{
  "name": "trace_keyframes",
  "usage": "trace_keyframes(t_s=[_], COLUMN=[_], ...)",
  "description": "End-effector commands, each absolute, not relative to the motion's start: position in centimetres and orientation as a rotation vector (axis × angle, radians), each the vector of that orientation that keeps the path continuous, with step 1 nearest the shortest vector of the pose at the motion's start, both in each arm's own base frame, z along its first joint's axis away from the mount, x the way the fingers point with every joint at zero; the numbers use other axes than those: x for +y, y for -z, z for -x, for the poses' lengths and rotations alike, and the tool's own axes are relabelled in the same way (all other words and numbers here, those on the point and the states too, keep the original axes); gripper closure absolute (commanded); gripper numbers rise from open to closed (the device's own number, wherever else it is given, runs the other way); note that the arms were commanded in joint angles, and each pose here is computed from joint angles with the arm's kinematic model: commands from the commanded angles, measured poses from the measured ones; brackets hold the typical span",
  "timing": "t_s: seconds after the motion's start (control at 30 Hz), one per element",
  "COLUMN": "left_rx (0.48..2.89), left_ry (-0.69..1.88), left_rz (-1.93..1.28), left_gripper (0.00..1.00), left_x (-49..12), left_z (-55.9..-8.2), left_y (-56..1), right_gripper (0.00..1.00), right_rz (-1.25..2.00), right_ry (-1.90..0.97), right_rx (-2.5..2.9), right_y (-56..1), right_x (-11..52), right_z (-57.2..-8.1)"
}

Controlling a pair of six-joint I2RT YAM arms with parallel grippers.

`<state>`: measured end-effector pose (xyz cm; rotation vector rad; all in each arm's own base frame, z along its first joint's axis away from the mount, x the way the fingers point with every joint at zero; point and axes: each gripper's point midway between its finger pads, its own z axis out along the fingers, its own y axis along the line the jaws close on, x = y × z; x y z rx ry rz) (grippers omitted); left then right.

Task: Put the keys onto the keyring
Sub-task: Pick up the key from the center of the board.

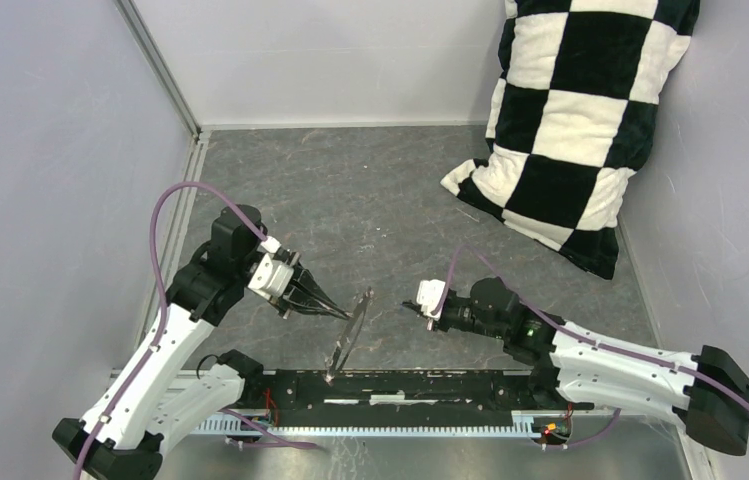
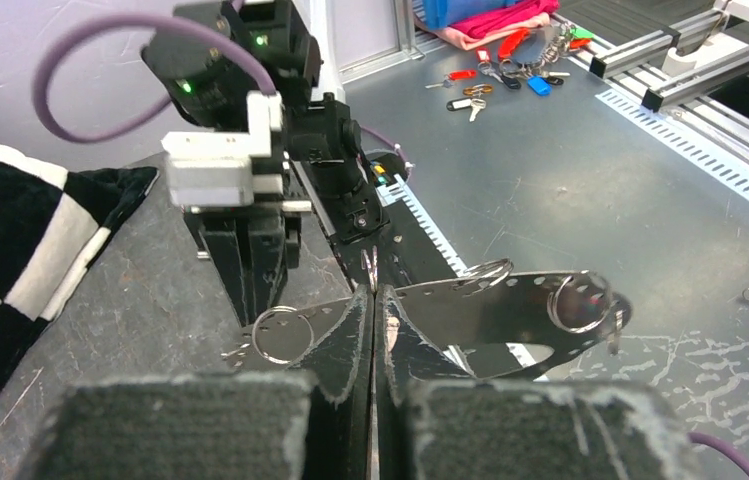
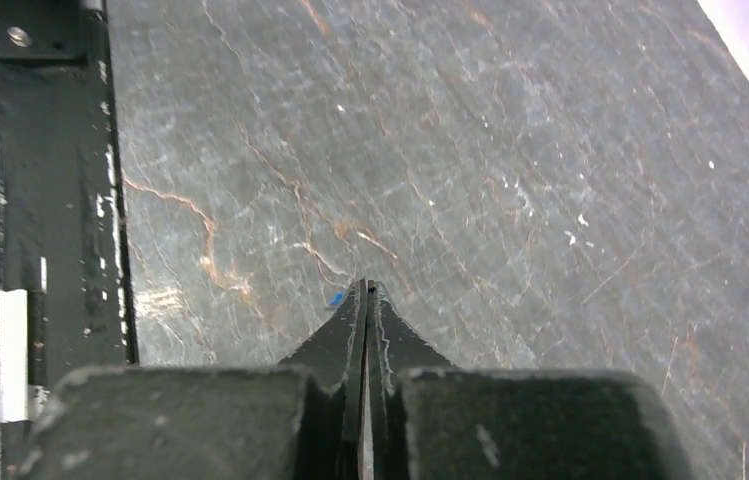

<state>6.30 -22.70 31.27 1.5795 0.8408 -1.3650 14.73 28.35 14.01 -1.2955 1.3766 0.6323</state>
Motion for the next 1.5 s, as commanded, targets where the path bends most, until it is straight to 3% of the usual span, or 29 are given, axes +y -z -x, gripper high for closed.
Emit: trace_keyframes(t_s=[0.0,0.33,0.63,1.13,1.47], left_rx=[0.734,0.716,0.653,0.655,0.659], left_ry=[1.35,1.377,1.396,1.422,1.436], left_rz=[-1.597,-1.598,-1.603,-1.617,-1.614], left_gripper=[0.98,0.98,0.98,0.98,0.98], left_x=[-22.4,-22.4,-22.6,-23.8,-24.3], left_z=[-5.6,-5.3,-5.8,-7.5,-8.0], left_y=[-31.4,-31.0,-34.1,-39.5,-40.5], right_gripper=[1.0,0.99,0.99,0.99,0.99], right_rz=[1.337,1.416,1.507,1.409,1.356], right_ry=[-0.696,-0.771,-0.846,-0.713,-0.752], right_rx=[1.318,1.147,0.911,0.587,0.518], right_y=[-18.1,-29.1,-35.5,-41.7,-42.4], right_x=[29.2,29.6,30.8,31.2,31.5], right_z=[-13.8,-11.6,-9.3,-9.6,-9.0])
